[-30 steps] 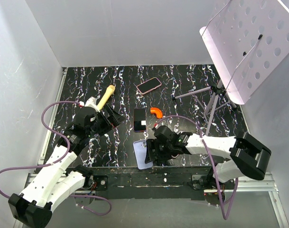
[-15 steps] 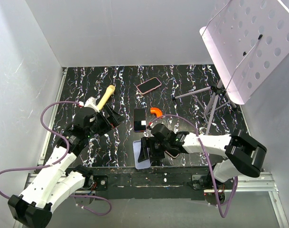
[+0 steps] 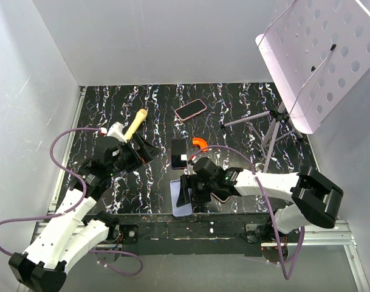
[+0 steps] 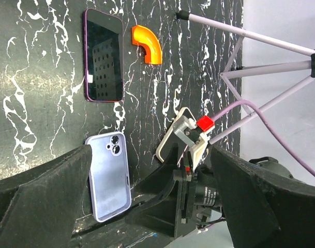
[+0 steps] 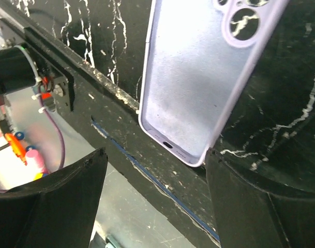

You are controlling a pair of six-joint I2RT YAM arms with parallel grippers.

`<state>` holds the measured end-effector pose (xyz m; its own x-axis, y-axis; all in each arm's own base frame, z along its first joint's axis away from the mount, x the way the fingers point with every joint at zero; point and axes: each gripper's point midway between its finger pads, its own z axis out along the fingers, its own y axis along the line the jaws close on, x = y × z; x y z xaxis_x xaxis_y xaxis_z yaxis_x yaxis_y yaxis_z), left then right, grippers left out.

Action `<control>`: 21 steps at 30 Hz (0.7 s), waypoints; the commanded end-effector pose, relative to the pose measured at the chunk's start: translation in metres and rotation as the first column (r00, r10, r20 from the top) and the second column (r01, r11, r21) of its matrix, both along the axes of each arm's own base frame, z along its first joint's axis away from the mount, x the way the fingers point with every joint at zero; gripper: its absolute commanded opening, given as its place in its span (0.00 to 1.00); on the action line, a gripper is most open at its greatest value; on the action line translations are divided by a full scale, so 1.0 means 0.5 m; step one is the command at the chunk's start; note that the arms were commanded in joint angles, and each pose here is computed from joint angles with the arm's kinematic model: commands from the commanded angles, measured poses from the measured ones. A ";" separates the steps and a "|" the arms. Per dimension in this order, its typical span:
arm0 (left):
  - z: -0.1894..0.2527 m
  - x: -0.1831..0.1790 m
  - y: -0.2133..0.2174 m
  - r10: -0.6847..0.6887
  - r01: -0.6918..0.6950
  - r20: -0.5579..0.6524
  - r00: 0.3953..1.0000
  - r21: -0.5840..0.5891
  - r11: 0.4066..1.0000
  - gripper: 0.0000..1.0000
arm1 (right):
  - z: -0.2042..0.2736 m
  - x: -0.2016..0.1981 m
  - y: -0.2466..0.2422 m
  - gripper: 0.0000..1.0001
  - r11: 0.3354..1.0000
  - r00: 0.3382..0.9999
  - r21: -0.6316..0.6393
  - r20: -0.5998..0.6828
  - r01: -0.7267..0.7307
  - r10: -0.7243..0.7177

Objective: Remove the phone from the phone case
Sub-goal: Place the phone case at the center of the board.

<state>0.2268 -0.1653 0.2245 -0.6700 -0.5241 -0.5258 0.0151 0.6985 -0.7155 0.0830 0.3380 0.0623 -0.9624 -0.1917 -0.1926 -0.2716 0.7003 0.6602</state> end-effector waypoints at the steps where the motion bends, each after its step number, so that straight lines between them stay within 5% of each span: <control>1: 0.056 -0.006 -0.007 -0.049 0.050 0.089 0.995 -0.014 0.999 1.00 | 0.009 0.023 -0.032 0.82 0.995 0.997 -0.092 0.078 0.037 -0.029; 14: 0.109 -0.019 -0.008 -0.080 0.085 0.163 0.983 -0.020 0.996 1.00 | 0.004 0.007 0.056 0.82 0.999 0.999 0.032 0.011 -0.030 0.030; 21: 0.118 -0.023 -0.006 -0.078 0.084 0.173 0.982 -0.026 0.996 1.00 | 0.014 0.032 0.006 0.84 0.998 0.996 -0.026 0.081 0.049 -0.047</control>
